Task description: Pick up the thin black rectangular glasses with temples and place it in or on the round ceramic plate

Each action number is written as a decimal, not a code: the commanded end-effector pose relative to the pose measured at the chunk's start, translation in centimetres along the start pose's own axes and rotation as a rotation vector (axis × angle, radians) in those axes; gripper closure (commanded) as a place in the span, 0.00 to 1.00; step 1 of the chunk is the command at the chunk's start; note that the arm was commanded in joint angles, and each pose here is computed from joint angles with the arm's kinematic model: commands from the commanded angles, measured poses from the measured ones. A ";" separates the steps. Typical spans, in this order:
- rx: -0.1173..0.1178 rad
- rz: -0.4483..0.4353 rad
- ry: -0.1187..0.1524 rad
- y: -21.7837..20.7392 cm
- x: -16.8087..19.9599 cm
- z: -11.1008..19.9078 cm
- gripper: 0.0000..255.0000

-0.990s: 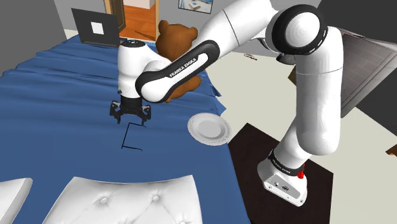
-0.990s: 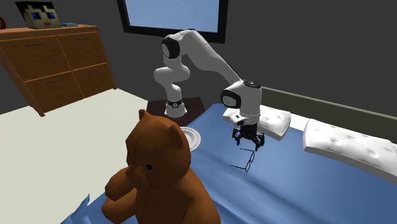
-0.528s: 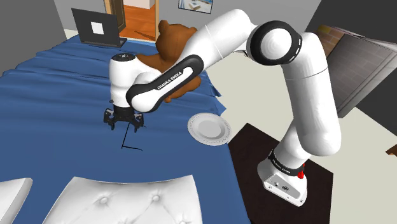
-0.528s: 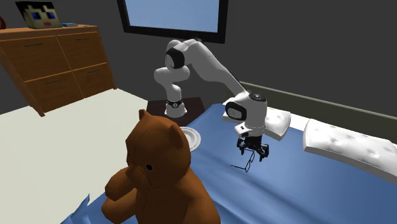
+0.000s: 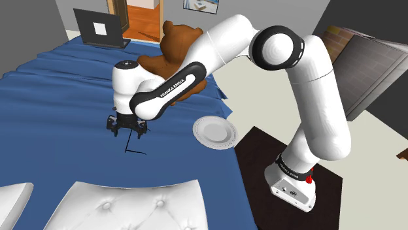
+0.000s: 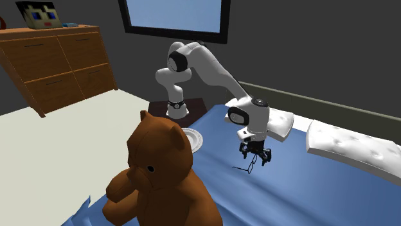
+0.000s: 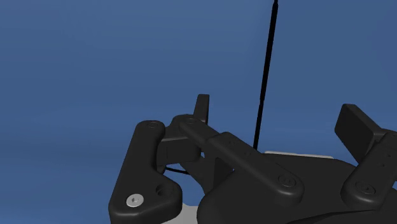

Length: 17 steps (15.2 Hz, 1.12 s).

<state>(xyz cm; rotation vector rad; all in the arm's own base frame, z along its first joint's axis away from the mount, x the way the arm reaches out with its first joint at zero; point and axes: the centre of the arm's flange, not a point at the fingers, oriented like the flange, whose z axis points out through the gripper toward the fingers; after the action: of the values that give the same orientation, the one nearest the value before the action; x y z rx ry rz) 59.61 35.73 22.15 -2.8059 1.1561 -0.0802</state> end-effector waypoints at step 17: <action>0.000 0.000 0.000 -0.3 0.0 -2.1 1.00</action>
<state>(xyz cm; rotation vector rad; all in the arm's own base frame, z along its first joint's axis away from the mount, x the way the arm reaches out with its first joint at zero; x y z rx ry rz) 59.61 35.72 23.84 -2.8056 1.1560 -0.0806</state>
